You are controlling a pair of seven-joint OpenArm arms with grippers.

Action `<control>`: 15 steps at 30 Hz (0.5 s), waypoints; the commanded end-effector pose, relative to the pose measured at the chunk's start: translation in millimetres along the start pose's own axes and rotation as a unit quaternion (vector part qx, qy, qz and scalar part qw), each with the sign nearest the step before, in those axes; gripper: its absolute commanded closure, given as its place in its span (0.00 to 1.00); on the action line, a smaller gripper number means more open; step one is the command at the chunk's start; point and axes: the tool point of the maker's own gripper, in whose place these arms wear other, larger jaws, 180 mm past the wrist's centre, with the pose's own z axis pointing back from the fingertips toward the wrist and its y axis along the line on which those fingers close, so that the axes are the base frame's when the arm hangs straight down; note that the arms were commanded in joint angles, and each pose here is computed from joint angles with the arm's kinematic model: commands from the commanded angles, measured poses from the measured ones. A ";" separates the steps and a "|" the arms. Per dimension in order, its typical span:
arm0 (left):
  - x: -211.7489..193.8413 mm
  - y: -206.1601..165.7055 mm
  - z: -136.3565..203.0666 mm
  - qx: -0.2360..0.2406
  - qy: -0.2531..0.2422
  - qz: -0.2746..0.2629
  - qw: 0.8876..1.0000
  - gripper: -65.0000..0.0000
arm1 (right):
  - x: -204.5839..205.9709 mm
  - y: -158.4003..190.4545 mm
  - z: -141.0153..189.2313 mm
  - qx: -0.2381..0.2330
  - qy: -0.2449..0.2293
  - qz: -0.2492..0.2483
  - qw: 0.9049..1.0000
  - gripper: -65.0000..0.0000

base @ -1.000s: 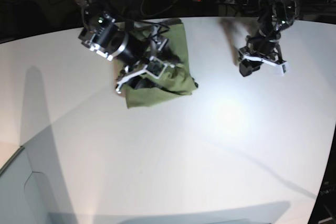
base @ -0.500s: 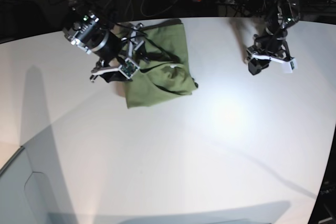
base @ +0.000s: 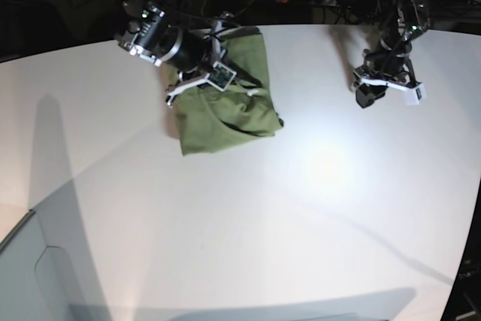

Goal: Fold the T-shirt properly

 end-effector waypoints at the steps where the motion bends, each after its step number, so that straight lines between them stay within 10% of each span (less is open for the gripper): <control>1: 11.3 -4.0 2.6 -0.009 -0.018 -0.006 1.000 0.65 | 15.5 4.2 2.1 0.006 -0.029 0.005 1.000 1.00; 15: 14.0 -4.4 2.1 -0.010 -0.020 -0.008 1.000 0.65 | 30.6 65.7 -15.4 0.097 -0.043 0.030 0.994 1.00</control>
